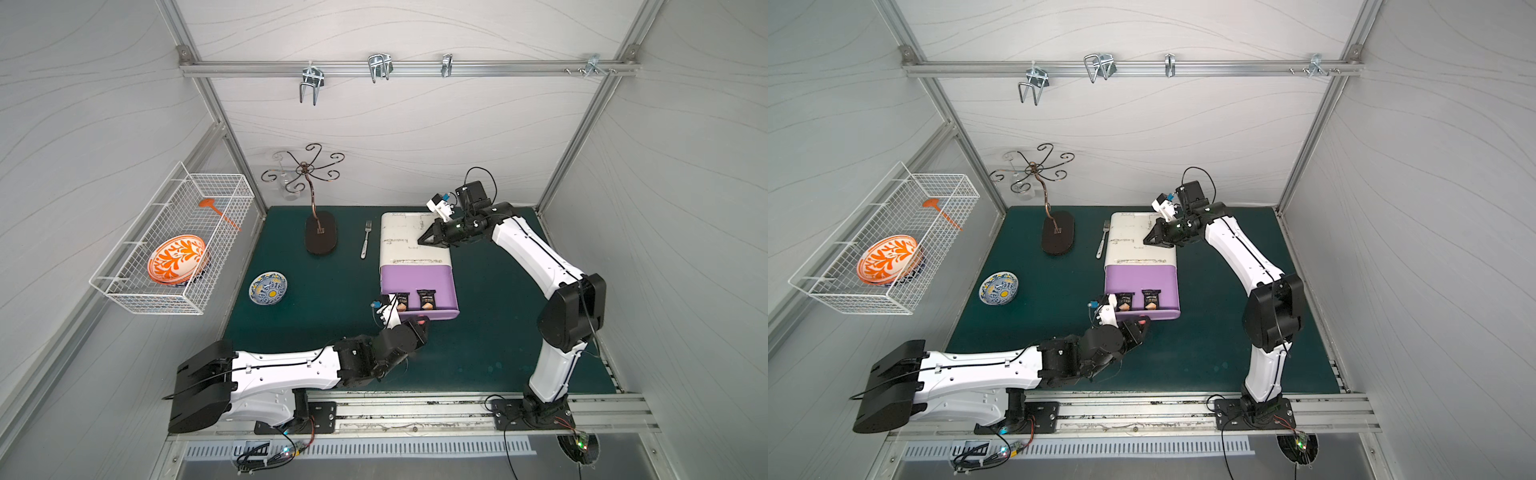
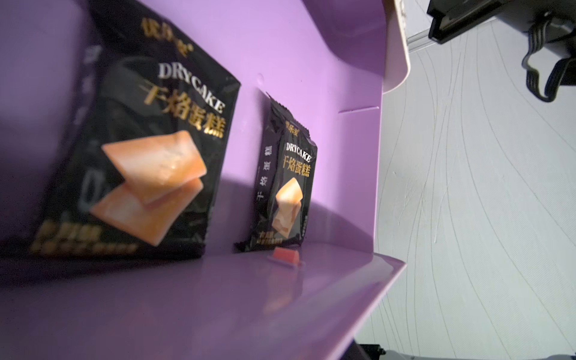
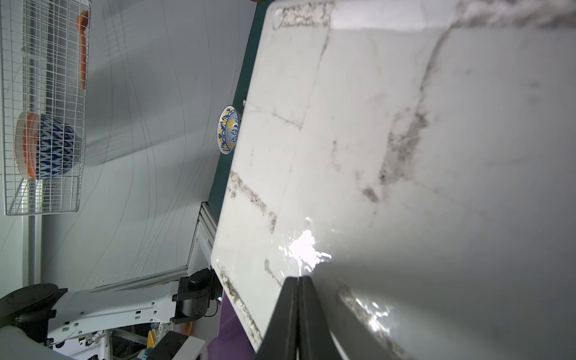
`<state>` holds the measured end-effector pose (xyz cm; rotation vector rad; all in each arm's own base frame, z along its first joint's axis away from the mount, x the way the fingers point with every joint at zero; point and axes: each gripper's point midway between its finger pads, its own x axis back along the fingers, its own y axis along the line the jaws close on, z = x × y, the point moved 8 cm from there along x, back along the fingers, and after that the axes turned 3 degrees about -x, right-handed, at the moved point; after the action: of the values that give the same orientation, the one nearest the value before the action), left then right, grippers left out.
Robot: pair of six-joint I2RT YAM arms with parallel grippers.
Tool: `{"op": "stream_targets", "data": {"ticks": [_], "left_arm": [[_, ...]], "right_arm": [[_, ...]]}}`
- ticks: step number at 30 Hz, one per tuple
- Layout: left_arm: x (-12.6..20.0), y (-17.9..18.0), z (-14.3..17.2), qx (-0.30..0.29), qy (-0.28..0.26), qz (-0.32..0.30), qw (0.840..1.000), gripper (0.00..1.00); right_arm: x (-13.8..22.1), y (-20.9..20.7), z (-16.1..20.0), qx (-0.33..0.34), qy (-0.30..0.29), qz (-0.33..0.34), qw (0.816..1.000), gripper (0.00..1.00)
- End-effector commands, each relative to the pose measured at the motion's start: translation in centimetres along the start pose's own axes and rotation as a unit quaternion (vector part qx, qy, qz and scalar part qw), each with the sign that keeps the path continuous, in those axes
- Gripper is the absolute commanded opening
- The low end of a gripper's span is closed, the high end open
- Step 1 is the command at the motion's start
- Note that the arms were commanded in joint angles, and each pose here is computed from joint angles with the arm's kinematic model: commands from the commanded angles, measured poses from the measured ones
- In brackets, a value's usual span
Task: Take the cookies out of the drawer
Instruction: Open the drawer in the storage box.
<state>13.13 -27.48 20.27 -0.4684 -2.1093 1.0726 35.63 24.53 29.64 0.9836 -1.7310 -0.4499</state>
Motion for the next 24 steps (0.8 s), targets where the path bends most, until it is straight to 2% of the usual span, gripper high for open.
{"op": "stream_targets", "data": {"ticks": [1,10,15,24], "left_arm": [[0.6,0.3,-0.1,0.017,-0.01,0.002,1.0,0.05],[1.3,1.5,-0.6,0.018,-0.037,-0.005,0.999,0.12],[1.3,0.3,-1.3,-0.002,-0.062,0.004,0.998,0.13],[0.2,-1.0,-1.0,-0.011,-0.063,0.017,0.998,0.14]], "right_arm": [[-1.6,-1.8,1.8,-0.033,0.039,0.04,0.998,0.08],[-1.6,-1.5,2.5,-0.028,0.041,0.047,0.998,0.09],[-1.3,-1.2,2.4,-0.023,0.037,0.048,0.998,0.09],[-1.3,-1.3,2.8,-0.019,0.044,0.052,0.997,0.09]]}}
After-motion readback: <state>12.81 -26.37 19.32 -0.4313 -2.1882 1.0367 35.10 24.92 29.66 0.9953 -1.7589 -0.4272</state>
